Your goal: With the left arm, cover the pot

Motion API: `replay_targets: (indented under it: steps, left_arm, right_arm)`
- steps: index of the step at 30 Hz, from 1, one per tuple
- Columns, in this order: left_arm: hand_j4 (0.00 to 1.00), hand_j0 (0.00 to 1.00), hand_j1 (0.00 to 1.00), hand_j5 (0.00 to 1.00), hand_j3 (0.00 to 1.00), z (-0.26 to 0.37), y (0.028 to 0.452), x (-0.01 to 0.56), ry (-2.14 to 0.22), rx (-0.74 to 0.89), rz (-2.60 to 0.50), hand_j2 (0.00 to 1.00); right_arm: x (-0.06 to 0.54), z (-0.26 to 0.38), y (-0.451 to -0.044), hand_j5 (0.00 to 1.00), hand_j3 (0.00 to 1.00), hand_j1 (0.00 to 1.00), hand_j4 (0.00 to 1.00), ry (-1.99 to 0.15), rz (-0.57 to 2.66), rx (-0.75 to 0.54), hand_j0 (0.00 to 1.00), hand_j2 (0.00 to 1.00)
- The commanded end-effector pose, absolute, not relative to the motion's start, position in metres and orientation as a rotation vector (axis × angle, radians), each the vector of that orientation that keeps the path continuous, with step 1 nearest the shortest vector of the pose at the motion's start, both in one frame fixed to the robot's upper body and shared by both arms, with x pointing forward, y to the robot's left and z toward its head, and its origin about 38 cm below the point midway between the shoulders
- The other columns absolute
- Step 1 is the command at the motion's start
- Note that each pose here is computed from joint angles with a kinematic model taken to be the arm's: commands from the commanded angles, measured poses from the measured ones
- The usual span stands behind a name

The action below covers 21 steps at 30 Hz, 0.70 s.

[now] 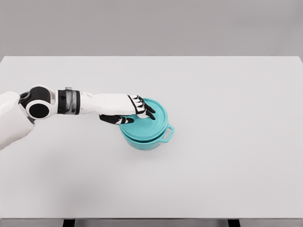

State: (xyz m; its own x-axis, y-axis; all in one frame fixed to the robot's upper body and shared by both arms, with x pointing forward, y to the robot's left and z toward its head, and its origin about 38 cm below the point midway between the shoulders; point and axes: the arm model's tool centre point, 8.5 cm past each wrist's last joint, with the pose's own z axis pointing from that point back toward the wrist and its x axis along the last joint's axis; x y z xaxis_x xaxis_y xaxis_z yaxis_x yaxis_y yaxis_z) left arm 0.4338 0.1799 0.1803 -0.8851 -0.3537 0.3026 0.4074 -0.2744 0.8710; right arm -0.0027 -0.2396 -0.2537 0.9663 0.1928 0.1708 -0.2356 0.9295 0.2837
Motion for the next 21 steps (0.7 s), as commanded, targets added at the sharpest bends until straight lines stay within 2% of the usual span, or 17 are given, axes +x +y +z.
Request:
replay_targets:
  steps: [1,11,21]
  left_arm:
    - [0.67,0.67,0.67,0.67,0.67,0.1787,0.1824,0.4332,-1.497,-0.059,-2.205,0.67]
    - [0.66,0.66,0.66,0.66,0.66,0.1849,0.1827,0.4270,-1.512,-0.067,-2.219,0.66]
    - [0.74,0.74,0.74,0.74,0.74,0.1879,0.1808,0.4273,-1.528,-0.070,-2.213,0.74]
  right_arm:
    - [-0.0027,-0.2536,-0.2396,1.00,1.00,1.00,1.00,-0.142,0.220,0.308,1.00,1.00]
    - [-0.0027,-0.2536,-0.2396,1.00,1.00,1.00,1.00,-0.142,0.220,0.308,1.00,1.00]
    - [-0.0027,-0.2536,-0.2396,1.00,1.00,1.00,1.00,-0.142,0.220,0.308,1.00,1.00]
